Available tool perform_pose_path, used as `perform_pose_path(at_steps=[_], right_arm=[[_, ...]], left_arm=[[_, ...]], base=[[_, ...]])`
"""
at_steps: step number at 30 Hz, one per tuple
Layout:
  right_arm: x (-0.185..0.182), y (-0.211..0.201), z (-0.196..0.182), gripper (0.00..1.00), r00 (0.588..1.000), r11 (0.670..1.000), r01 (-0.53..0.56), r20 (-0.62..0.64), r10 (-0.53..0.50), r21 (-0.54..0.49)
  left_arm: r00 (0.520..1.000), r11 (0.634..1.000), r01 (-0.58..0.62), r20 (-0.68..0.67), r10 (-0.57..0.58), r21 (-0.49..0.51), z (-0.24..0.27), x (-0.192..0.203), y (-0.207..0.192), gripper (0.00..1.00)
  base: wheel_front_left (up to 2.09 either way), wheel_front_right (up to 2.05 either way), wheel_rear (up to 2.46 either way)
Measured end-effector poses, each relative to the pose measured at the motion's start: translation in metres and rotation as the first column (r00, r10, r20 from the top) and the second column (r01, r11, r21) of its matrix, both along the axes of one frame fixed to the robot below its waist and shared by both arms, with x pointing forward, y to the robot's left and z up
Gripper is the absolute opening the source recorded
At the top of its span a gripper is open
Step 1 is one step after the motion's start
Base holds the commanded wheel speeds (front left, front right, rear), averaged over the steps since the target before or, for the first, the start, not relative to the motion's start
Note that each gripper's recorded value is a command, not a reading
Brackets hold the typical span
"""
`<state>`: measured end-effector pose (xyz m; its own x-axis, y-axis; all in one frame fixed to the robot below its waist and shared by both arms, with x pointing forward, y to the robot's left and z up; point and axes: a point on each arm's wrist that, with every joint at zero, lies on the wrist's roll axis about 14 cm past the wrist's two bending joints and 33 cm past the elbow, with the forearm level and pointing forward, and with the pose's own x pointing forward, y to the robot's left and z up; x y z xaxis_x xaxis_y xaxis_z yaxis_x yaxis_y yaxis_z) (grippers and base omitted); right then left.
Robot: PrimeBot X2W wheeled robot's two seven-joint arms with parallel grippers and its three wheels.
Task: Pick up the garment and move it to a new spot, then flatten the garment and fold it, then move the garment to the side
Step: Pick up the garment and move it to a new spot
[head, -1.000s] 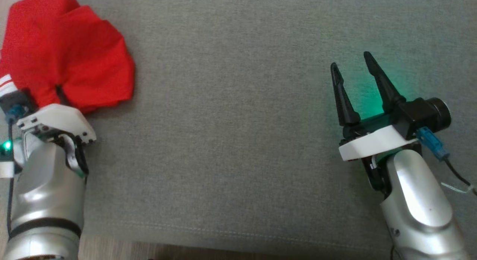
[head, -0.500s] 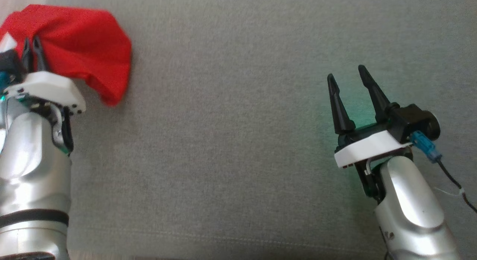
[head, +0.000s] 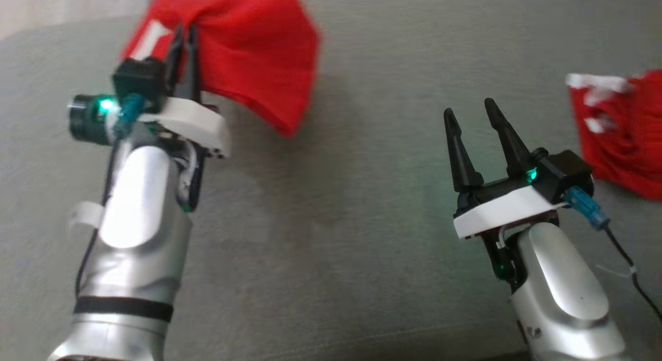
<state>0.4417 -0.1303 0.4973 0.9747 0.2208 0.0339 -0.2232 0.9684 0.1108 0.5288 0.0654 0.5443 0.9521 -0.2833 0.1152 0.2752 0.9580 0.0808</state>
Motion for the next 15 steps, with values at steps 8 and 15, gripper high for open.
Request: perform_pose_path(at_steps=[8,15], right_arm=[[-0.031,-0.066,0.01,1.0,0.984,0.984,0.178,0.011,-0.178,-0.006],[-0.055,-0.106,0.011,1.0,0.955,0.955,0.295,0.002,-0.295,-0.016]], left_arm=[[0.934,0.929,0.354,-0.004,-0.356,-0.11,0.001,-0.03,-0.143,0.0],[0.87,0.876,0.463,-0.119,-0.478,-0.133,-0.041,-0.067,-0.203,0.0]], base=[[0.0,0.0,0.0],[0.0,0.0,0.0]])
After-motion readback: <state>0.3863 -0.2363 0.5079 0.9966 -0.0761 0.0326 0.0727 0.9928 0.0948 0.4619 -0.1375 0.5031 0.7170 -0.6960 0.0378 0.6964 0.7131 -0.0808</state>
